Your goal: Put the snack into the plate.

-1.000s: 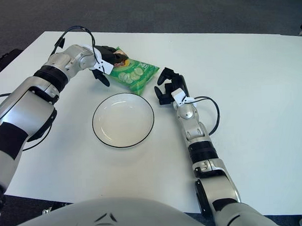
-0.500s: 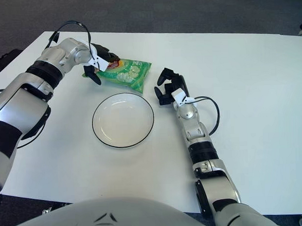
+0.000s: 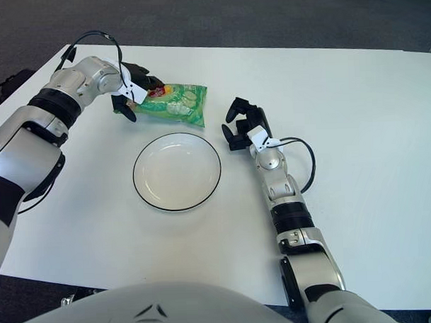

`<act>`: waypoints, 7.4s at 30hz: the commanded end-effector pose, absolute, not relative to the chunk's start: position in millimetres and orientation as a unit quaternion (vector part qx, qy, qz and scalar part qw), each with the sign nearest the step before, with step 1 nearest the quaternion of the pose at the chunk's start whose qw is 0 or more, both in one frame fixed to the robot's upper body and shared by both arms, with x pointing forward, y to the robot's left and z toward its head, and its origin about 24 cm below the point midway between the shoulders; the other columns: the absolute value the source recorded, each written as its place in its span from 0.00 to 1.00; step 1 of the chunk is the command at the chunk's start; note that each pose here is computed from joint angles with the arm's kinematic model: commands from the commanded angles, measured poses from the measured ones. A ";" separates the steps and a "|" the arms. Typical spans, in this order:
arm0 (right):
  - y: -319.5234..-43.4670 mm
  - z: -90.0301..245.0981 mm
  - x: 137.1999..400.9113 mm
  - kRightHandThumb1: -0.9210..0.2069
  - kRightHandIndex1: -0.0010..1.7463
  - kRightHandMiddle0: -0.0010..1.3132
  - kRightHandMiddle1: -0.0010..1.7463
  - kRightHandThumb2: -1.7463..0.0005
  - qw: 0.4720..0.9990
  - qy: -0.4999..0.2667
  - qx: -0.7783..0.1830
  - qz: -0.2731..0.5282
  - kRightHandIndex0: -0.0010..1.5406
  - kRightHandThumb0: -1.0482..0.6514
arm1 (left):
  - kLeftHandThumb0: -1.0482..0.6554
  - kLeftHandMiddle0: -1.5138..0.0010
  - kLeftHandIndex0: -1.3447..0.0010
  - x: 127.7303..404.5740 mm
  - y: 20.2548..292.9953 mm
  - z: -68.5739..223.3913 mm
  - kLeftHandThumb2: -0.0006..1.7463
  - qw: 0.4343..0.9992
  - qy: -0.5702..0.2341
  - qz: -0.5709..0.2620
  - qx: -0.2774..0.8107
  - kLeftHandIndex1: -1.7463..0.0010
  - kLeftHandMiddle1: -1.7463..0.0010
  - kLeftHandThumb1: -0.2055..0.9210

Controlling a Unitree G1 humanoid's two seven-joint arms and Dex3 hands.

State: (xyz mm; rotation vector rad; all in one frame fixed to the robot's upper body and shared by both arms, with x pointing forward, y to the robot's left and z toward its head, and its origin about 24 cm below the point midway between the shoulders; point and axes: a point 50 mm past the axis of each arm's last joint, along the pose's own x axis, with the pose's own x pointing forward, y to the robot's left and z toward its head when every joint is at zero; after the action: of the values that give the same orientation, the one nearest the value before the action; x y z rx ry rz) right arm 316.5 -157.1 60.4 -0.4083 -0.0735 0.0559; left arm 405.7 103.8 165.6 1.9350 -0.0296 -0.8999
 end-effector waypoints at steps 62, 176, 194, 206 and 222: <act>-169.7 5.3 294.2 0.57 1.00 0.49 1.00 0.22 0.974 0.098 -0.202 0.035 0.86 0.32 | 0.12 0.99 1.00 362.1 227.5 140.1 0.45 0.462 -0.041 -0.333 0.821 0.93 1.00 0.59; -158.0 15.7 290.8 0.57 1.00 0.50 1.00 0.22 0.965 0.090 -0.240 0.055 0.84 0.32 | 0.72 0.68 0.78 372.6 197.3 51.4 0.73 0.725 -0.017 -0.027 0.688 0.03 0.02 0.46; -157.2 19.2 288.6 0.58 1.00 0.50 1.00 0.21 0.958 0.091 -0.263 0.074 0.83 0.32 | 0.62 0.38 0.52 376.6 193.7 72.7 0.92 0.744 -0.094 -0.044 0.660 0.00 0.14 0.17; -156.3 20.9 287.8 0.60 1.00 0.52 1.00 0.19 0.946 0.086 -0.296 0.098 0.84 0.31 | 0.62 0.38 0.51 376.0 176.7 155.6 0.94 0.760 -0.233 -0.039 0.605 0.00 0.12 0.16; -156.1 20.6 292.1 0.62 1.00 0.53 1.00 0.18 0.941 0.093 -0.306 0.106 0.84 0.31 | 0.62 0.39 0.49 302.1 131.4 222.6 0.99 0.753 -0.462 -0.042 0.467 0.00 0.05 0.11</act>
State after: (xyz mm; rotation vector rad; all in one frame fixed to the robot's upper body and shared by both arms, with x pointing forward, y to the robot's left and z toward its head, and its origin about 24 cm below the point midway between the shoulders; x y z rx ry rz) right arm 309.4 -147.6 75.5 -0.5720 -0.0907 0.1380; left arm 337.5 138.3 198.8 1.1321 -0.8355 -0.0811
